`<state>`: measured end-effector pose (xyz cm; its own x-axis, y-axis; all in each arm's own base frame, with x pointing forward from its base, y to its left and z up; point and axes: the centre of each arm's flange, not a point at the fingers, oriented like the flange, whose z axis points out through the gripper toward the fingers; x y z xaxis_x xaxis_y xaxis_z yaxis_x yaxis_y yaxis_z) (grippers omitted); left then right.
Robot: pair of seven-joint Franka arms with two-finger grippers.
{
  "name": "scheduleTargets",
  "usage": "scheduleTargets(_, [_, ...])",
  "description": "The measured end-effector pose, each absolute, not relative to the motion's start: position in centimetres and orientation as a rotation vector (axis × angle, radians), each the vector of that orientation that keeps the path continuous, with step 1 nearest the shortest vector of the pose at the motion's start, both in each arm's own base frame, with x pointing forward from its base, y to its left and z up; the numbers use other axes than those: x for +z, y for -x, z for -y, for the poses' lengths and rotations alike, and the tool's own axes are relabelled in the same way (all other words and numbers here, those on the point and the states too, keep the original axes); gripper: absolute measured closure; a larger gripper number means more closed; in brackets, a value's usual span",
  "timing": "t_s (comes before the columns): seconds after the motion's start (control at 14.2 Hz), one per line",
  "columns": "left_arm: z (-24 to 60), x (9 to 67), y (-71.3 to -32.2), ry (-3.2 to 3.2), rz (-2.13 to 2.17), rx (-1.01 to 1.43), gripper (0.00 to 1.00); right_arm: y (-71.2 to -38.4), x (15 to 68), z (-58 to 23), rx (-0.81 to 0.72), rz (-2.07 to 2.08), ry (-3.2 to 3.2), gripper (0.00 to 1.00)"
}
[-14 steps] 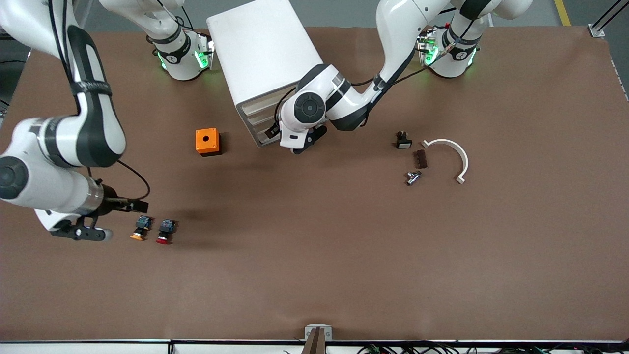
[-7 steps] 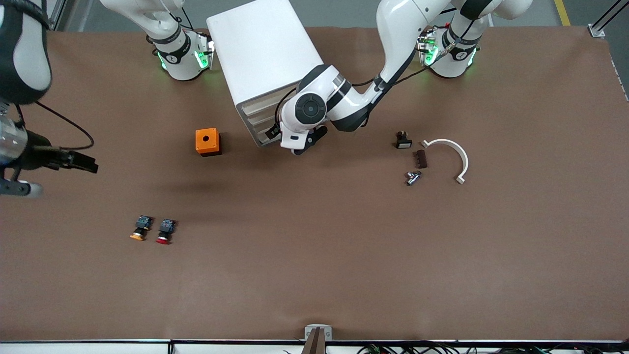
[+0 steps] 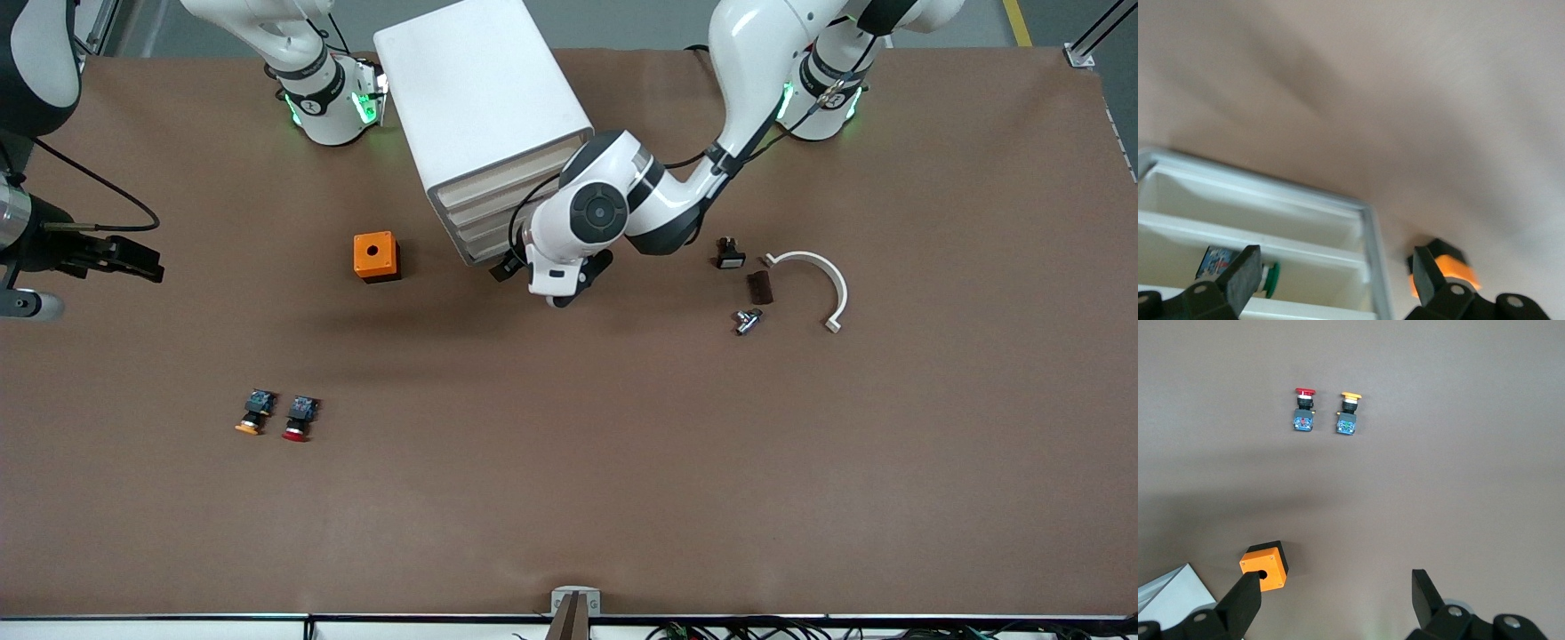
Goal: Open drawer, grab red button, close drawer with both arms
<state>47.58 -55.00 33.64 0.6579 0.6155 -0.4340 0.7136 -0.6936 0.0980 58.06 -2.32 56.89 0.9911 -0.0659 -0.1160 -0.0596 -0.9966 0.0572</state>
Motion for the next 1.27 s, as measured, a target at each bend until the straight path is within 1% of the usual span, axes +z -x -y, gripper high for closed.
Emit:
scheduleTargets(0.28, [49.4,42.2,-53.1,-2.612,-1.056,-0.229,0.0,-58.0,56.9,2.8,-0.193,0.111,-3.078,0.0])
scheduleTargets(0.49, [43.0,47.8,-56.6,-2.595,-1.096,-0.124,0.0,-58.1,58.0,2.9,-0.158,0.057,-3.079,0.0])
scheduleTargets(0.64, [39.1,51.4,-57.4,-2.622,-1.07,-0.093,0.0,-58.2,59.6,2.9,-0.114,0.046,-3.079,0.0])
scheduleTargets(0.78, [35.8,54.0,-57.3,-2.684,-1.015,-0.091,0.0,-58.1,60.5,2.9,-0.108,0.047,-3.079,0.0])
scheduleTargets(0.99, [29.2,56.7,-58.1,-2.786,-0.89,-0.097,0.0,-57.3,61.0,2.9,-0.187,0.051,-3.077,0.0])
scheduleTargets(1.27, [19.8,60.5,-58.8,-2.864,-0.696,-0.05,0.0,-56.8,62.1,3.1,-0.17,0.063,-3.078,0.0])
